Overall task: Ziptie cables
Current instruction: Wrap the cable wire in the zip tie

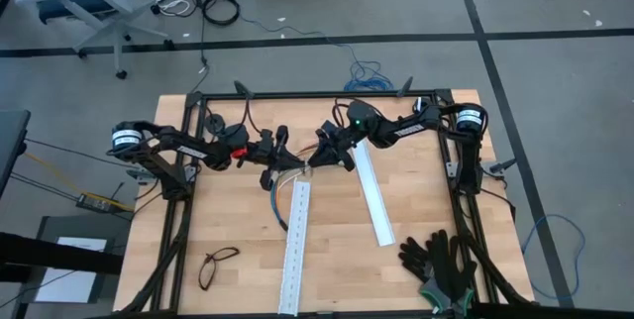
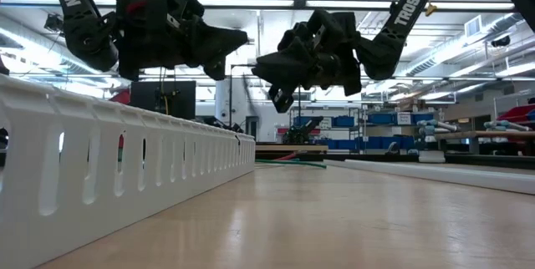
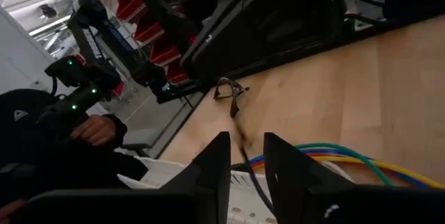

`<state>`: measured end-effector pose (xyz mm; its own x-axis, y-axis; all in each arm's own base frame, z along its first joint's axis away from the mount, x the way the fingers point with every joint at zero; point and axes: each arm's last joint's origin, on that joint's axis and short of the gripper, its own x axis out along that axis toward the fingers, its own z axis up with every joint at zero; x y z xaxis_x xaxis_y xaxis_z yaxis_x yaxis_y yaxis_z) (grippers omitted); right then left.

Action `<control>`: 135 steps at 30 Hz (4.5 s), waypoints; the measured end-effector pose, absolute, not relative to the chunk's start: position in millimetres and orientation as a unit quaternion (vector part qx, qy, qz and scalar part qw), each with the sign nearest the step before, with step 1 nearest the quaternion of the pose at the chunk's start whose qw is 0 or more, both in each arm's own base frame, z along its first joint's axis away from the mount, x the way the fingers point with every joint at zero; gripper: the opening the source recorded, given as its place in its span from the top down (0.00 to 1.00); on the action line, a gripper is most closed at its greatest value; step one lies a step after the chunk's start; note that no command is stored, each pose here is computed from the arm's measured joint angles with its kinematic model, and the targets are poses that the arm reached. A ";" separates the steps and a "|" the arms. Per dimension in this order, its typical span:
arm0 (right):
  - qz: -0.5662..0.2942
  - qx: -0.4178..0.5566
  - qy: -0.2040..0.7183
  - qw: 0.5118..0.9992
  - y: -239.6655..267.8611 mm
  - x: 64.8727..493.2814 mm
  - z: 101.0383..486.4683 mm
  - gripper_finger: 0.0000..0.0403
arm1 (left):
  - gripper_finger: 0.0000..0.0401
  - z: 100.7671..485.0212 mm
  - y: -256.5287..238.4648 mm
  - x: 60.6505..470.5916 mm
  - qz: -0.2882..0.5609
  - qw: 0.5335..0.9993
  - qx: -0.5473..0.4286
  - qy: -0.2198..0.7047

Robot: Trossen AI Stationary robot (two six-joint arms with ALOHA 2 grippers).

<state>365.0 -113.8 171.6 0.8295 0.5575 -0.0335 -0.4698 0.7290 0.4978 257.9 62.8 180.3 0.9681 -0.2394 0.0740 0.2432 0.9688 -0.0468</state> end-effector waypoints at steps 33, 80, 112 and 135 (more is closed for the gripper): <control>-0.100 0.041 0.413 0.904 -59.8 267.8 177.5 1.00 | 1.00 175.1 54.2 224.0 0.028 0.996 -0.063 0.052; -0.022 -0.271 0.260 0.927 10.5 349.9 118.8 0.77 | 1.00 193.3 6.7 243.5 0.062 0.981 -0.011 0.181; -0.025 -0.220 0.243 0.945 10.3 353.5 121.7 0.81 | 1.00 190.8 6.8 242.6 0.064 0.979 -0.020 0.194; -0.108 -0.185 0.297 0.931 14.0 371.6 137.0 1.00 | 1.00 175.8 7.8 234.6 0.065 0.956 0.051 0.283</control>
